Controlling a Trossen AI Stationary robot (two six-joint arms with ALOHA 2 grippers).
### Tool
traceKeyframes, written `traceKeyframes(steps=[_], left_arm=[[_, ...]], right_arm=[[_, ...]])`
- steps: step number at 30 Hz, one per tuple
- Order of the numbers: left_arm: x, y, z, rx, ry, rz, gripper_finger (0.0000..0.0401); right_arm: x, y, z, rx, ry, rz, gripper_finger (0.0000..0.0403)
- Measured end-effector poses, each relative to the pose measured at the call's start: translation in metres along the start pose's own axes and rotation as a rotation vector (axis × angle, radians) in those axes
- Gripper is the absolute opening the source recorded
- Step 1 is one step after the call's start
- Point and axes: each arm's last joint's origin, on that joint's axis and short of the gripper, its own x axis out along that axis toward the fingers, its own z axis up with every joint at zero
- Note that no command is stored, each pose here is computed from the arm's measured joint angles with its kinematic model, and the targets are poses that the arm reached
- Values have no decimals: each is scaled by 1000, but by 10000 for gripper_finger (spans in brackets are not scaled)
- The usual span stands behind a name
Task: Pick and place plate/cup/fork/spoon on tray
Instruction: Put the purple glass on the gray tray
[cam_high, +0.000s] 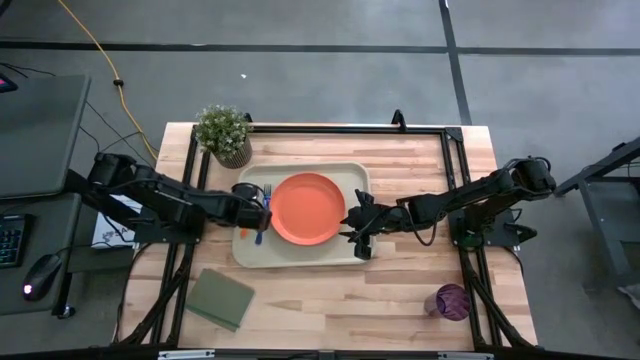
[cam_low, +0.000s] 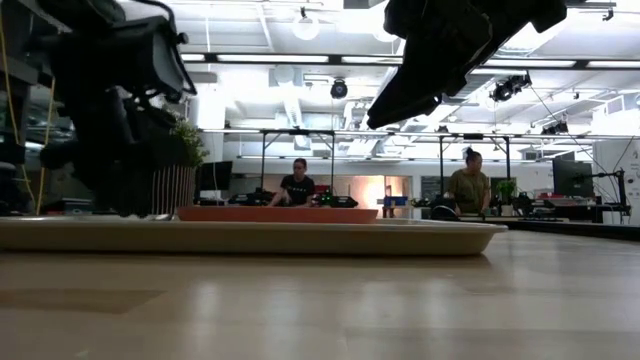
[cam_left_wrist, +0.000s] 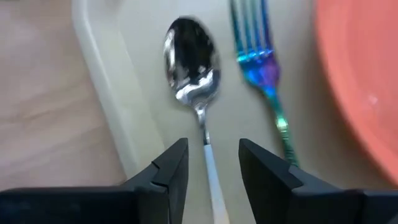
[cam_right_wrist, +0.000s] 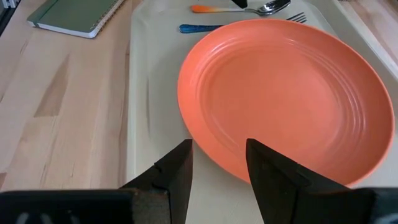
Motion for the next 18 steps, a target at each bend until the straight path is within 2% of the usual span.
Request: traceKeyframes(steps=[4,12,16,18], left_arm=[[-13,-10,9,56,-21,-26,125],[-50,-38,16,242,-70,-164,125],[-74,-49,14,438,-119,-245,123],[-87,-52,11,531,-198,-284,122]], right_arm=[[0,0,0,0,0,0,142],[0,0,0,-4,1,0,142],[0,0,-1,-33,17,15,142],[0,0,-3,-37,37,12,142]])
